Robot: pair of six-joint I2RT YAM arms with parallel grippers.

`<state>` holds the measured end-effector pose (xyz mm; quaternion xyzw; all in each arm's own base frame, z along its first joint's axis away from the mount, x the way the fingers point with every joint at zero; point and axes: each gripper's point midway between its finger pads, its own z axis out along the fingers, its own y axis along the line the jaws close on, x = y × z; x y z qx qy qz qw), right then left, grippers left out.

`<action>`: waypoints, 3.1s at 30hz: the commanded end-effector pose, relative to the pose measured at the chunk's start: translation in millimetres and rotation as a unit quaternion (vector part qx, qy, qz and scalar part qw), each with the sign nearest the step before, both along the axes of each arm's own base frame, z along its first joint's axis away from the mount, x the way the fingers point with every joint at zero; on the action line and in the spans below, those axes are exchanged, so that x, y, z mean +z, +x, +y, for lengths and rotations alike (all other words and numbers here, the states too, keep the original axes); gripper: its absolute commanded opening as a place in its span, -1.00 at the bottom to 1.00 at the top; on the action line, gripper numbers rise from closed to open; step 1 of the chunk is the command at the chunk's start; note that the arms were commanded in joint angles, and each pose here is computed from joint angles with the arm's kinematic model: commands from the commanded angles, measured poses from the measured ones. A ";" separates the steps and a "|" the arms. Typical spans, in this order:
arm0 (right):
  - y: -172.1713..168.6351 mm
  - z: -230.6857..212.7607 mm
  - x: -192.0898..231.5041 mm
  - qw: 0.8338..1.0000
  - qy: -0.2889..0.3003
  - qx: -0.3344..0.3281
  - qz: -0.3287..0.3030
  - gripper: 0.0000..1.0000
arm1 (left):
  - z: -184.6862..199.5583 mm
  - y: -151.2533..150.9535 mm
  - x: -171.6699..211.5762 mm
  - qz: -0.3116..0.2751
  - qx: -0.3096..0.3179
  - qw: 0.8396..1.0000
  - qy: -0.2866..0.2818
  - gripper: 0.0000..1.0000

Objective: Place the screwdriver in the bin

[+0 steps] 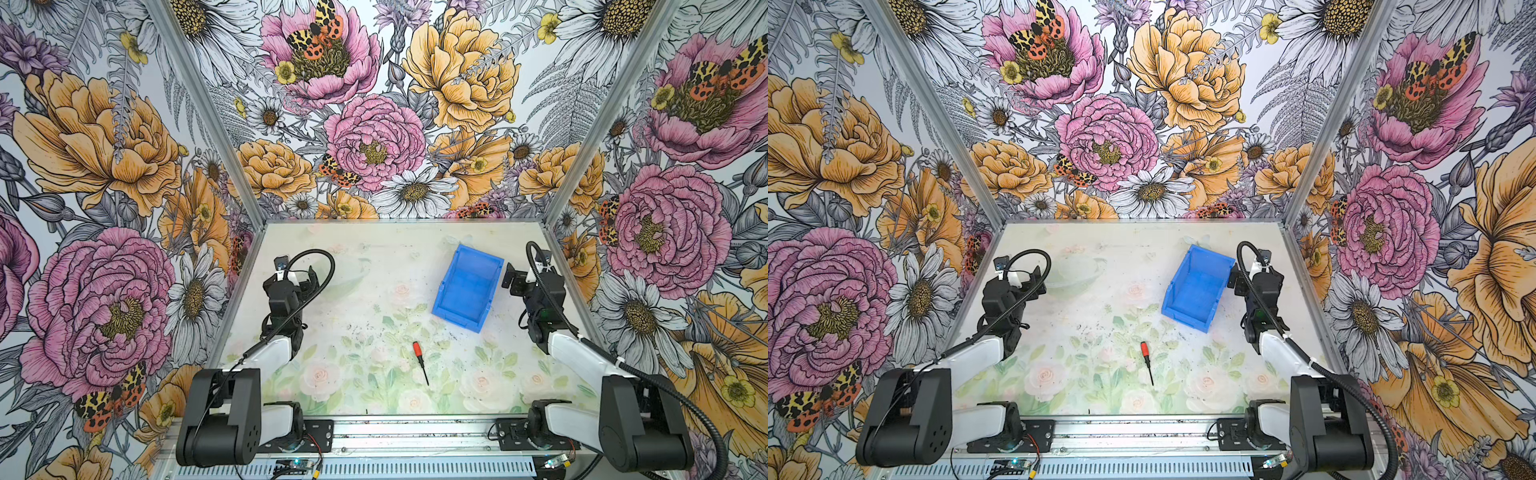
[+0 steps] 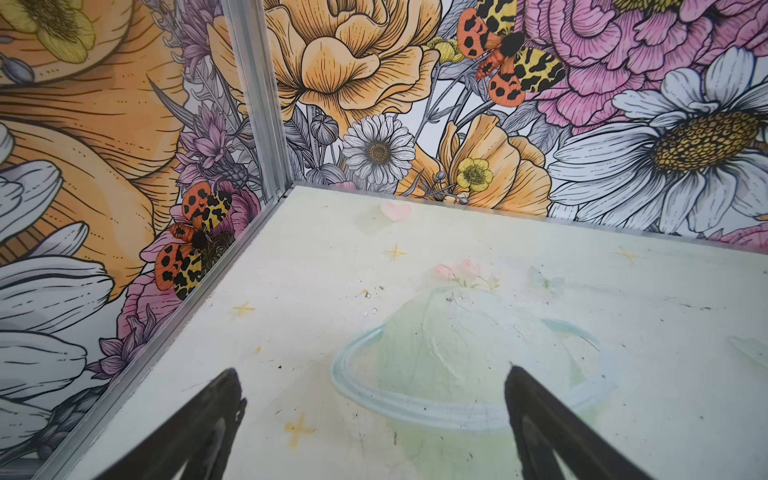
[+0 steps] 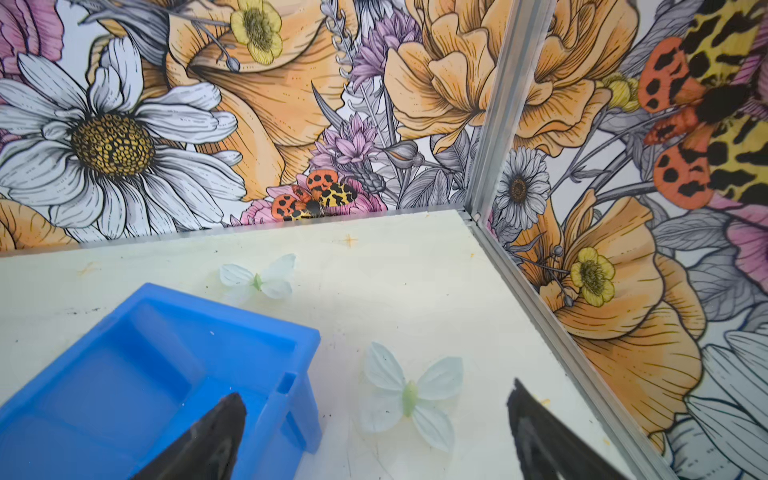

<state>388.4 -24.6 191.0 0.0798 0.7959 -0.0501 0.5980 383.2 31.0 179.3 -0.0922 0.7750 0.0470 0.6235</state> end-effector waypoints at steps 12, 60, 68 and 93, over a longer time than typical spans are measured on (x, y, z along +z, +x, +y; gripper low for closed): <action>-30.5 88.8 50.9 0.993 0.016 0.061 0.097 0.99 | -46.2 -38.8 -11.7 0.154 -0.047 0.968 -0.192 0.97; -162.2 321.6 -122.1 0.824 -0.015 0.316 0.470 0.55 | -168.9 -135.6 20.7 0.166 -0.266 0.941 -0.129 0.97; -159.9 330.1 -140.8 0.818 -0.026 0.306 0.487 0.41 | -186.4 -157.9 16.0 0.175 -0.292 0.921 -0.187 0.97; -177.2 305.7 -189.1 0.796 -0.053 0.266 0.541 -0.39 | -166.1 -166.3 1.8 0.166 -0.240 0.930 -0.223 0.97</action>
